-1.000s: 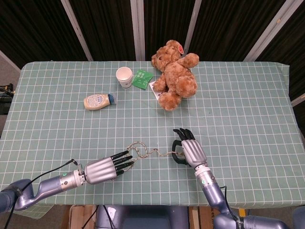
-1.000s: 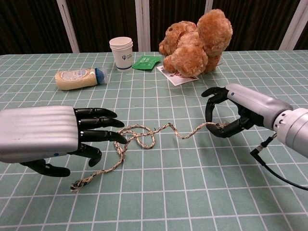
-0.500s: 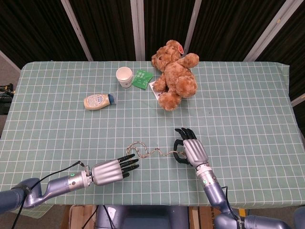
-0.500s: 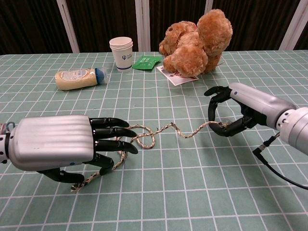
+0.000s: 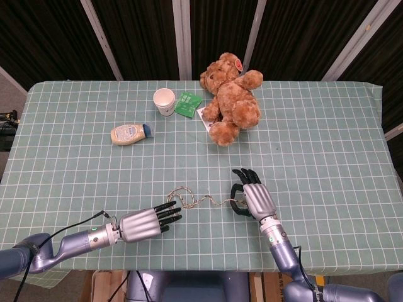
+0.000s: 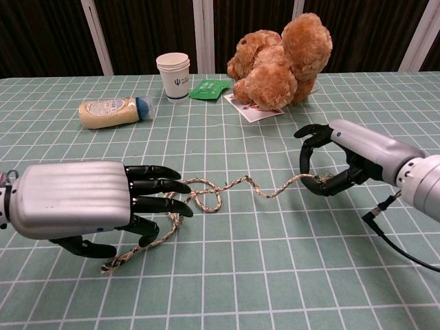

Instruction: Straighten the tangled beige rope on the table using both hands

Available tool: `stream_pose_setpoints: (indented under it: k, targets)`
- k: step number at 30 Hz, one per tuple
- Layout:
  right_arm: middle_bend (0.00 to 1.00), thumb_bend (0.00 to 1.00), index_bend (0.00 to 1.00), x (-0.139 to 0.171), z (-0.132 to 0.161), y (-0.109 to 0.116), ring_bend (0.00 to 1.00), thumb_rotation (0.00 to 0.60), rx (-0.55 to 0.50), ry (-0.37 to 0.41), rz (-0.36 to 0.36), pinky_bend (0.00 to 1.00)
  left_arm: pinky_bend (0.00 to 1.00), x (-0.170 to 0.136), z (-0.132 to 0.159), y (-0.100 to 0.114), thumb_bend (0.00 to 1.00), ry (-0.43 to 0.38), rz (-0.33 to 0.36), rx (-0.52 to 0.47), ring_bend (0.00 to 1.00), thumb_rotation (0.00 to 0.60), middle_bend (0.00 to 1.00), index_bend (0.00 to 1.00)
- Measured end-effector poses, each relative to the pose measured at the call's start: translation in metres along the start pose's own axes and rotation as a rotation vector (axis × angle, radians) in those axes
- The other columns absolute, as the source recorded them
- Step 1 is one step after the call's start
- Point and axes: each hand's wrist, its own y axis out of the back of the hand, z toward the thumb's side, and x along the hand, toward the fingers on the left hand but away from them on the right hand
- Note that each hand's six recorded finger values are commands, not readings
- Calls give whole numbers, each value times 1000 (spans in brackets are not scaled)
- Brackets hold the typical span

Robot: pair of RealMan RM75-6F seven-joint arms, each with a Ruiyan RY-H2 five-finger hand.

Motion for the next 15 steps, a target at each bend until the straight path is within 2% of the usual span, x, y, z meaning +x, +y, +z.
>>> stream_pose_setpoints:
  k: [9, 15]
  targets:
    - [141, 449, 601, 0, -2, 2, 0, 600, -2, -7, -6, 0, 0, 5, 6, -5, 340, -20, -12, 6, 0, 600, 103, 454]
    - [141, 449, 600, 0, -3, 3, 0, 600, 0, -8, -8, 0, 0, 8, 8, -4, 398, -20, -11, -3, 0, 600, 113, 484]
